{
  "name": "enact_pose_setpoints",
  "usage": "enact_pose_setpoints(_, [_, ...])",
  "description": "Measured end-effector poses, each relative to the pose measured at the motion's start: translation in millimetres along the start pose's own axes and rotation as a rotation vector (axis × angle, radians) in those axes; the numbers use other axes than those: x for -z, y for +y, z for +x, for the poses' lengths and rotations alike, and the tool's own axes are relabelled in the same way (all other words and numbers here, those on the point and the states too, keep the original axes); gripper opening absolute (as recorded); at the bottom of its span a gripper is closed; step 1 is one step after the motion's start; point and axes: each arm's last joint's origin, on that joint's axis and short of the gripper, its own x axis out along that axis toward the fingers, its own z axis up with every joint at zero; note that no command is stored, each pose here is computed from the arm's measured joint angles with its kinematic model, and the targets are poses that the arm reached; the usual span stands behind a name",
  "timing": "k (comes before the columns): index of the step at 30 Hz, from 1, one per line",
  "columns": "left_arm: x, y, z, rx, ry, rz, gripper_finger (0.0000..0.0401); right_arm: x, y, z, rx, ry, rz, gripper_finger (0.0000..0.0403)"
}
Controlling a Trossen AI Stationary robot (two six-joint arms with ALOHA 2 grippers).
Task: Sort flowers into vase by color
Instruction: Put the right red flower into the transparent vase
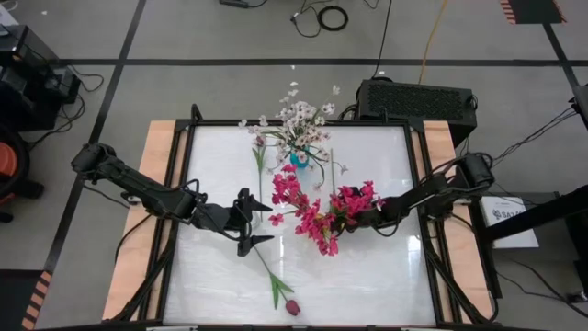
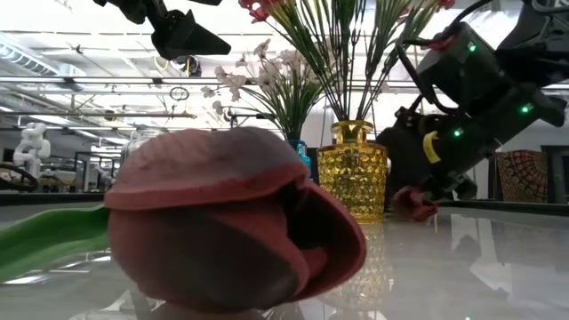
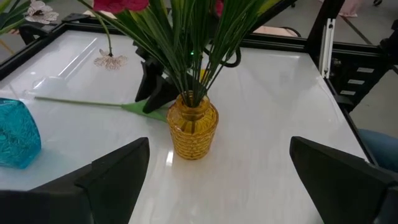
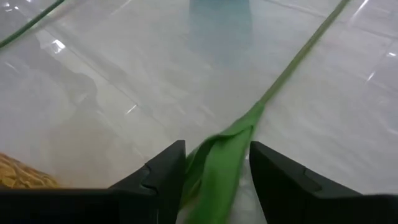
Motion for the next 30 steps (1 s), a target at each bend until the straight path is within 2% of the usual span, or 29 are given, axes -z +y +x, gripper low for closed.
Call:
enact_pose_setpoints(5, [0,0,0,0.000,0.000,0.000,0.0393,0,0,0,0.002,0.003,-0.029,0.0170])
enact_pose_setpoints(9, [0,0,0,0.000,0.000,-0.004,0.0393,2,-2,0,0.010,0.027,-0.047,0.0151])
enact_pose_setpoints(20, [0,0,0,0.000,-0.001,-0.005,0.0393,2,-2,0,0.013,0.036,-0.041,0.0013])
enact_pose_setpoints(30, [0,0,0,0.000,0.002,-0.002,0.0393,-17,-6,-28,-0.020,0.064,-0.063,0.0003])
